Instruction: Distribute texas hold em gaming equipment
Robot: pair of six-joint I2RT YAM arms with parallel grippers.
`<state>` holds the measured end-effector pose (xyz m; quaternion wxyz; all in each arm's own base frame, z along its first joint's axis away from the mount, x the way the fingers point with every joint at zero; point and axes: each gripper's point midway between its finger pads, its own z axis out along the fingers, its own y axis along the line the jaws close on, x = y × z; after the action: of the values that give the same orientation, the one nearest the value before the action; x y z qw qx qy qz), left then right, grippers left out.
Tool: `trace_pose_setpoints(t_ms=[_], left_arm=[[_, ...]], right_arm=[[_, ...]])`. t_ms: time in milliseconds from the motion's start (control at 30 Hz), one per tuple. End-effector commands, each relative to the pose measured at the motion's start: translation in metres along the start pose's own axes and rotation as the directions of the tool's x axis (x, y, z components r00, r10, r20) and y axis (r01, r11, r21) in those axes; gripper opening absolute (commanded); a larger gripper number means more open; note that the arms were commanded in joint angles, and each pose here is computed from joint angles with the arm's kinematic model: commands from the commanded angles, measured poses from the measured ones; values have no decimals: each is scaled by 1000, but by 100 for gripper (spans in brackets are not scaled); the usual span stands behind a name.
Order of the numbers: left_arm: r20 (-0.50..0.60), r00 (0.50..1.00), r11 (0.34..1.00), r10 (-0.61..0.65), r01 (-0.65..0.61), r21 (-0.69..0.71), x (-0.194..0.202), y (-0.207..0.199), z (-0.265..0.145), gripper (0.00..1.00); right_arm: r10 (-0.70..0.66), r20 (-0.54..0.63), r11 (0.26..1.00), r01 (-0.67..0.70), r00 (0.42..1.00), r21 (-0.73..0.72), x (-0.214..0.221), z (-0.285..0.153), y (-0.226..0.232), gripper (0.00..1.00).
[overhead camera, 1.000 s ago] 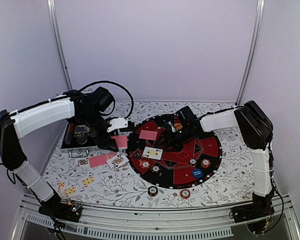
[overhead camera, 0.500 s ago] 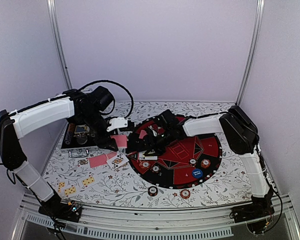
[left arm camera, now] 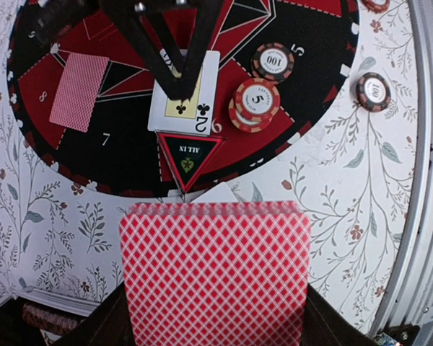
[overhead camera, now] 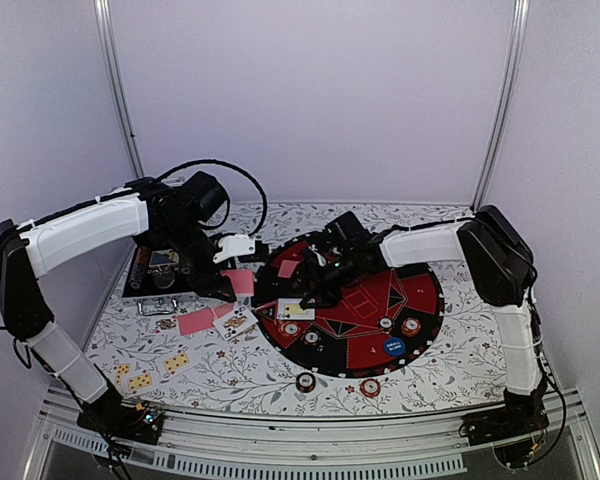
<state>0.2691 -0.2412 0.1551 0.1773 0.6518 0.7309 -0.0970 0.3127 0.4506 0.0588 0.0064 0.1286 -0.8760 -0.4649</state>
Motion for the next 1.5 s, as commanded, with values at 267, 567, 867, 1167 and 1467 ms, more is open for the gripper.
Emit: trace_pose_setpoints(t_ms=[267,567,867,1167,1467], left_arm=[[59,998,1000,4,-2,-25,-15,8,-15,49],[71,997,1000,5,-3,-23,-21,11,-16,49],[77,997,1000,0,2,-21,-24,13,-15,49],[75,997,1000,3,-2,-11,-25,11,-13,49],[75,997,1000,2,-2,-8,-26,11,-12,49]], right_arm=[[-103,122,958,132,987,-256,5,-55,102,82],[-141,84,942,160,986,-296,9,-30,127,83],[-147,55,932,157,988,-327,13,-12,139,83],[-149,34,925,152,988,-348,6,15,150,84],[-116,12,934,113,993,-340,4,35,142,84]])
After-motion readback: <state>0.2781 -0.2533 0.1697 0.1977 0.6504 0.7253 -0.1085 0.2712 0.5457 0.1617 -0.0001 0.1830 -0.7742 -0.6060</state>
